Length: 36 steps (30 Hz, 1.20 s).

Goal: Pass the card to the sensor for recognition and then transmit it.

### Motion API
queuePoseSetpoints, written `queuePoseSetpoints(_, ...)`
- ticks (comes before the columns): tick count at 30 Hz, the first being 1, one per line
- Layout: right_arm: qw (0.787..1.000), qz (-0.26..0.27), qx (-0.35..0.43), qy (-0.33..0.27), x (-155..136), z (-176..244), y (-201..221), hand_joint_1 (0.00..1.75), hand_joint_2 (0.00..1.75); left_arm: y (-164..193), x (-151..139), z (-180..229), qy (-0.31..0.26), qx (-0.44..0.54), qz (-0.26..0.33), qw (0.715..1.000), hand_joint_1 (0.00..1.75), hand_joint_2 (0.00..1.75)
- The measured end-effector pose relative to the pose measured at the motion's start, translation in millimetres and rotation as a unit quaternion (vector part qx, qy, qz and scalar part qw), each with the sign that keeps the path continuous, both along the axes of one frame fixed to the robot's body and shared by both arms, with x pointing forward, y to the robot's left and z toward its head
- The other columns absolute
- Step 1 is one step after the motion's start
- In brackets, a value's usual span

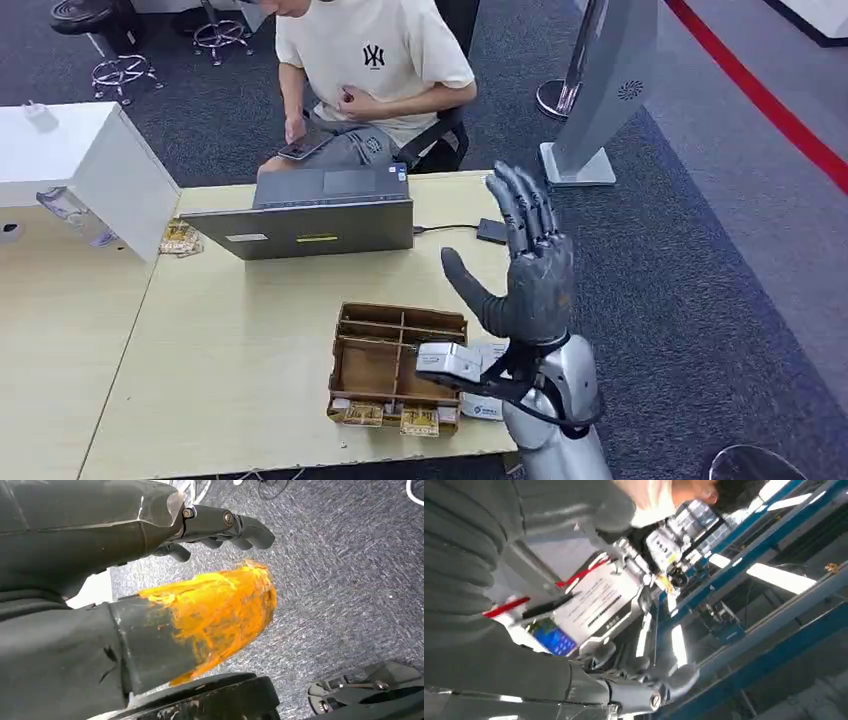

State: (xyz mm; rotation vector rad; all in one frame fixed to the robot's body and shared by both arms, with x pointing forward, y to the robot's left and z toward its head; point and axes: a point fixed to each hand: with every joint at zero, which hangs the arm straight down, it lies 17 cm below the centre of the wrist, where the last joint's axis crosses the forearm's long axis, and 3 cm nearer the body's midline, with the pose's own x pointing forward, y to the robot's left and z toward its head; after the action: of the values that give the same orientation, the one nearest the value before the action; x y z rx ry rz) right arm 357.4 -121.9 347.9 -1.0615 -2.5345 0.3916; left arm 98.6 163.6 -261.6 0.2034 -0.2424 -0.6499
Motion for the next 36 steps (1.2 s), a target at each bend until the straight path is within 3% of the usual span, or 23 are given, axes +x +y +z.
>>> queuePoseSetpoints(4,0.999,0.0,-0.008,0.037,-7.9,-29.4,1.4,1.75,1.75,0.4,-1.3,-0.2,-0.002,-0.001,0.01,1.0,0.0,0.0)
queuePoseSetpoints(6,0.999,0.0,-0.007,0.052,-10.2,-39.6,0.9,1.41,1.75,0.6,-2.7,-0.5,-0.001,-0.002,0.014,1.0,0.0,0.0)
queuePoseSetpoints(7,0.998,-0.002,-0.01,0.059,-10.8,-44.1,1.8,1.34,1.75,0.8,-2.9,-0.5,-0.001,-0.002,0.015,1.0,0.0,0.0)
queuePoseSetpoints(8,0.998,-0.003,-0.013,0.065,-11.3,-48.3,3.1,0.77,1.75,0.9,-2.9,-0.5,-0.001,-0.002,0.017,1.0,0.0,0.0)
queuePoseSetpoints(9,0.997,-0.004,-0.017,0.072,-11.9,-52.5,5.0,0.47,1.75,1.0,-2.9,-0.5,-0.002,-0.002,0.019,1.0,0.0,0.0)
queuePoseSetpoints(14,0.993,0.005,-0.03,0.113,-12.2,-78.1,21.6,0.35,1.75,2.1,-2.9,-0.6,-0.007,-0.004,0.033,0.999,0.0,0.0)
queuePoseSetpoints(16,0.991,0.01,-0.042,0.128,-14.1,-89.3,31.0,0.51,1.75,2.9,-3.5,-0.7,-0.007,-0.004,0.039,0.999,0.0,0.0)
queuePoseSetpoints(18,0.989,0.012,-0.052,0.139,-15.1,-98.9,36.4,0.42,1.75,3.6,-4.1,-0.9,-0.007,-0.004,0.043,0.999,0.0,0.0)
queuePoseSetpoints(25,0.985,0.011,-0.084,0.151,-17.4,-111.7,46.8,0.44,1.75,4.9,-5.3,-1.2,-0.007,-0.004,0.054,0.999,0.0,0.0)
queuePoseSetpoints(33,0.978,0.015,-0.109,0.179,-21.4,-137.6,53.9,0.63,1.75,6.1,-7.2,-1.6,-0.006,-0.004,0.061,0.998,0.0,0.0)
queuePoseSetpoints(36,0.975,0.016,-0.115,0.188,-23.4,-145.6,54.5,0.61,1.75,6.1,-7.5,-1.7,-0.006,-0.004,0.062,0.998,0.0,0.0)
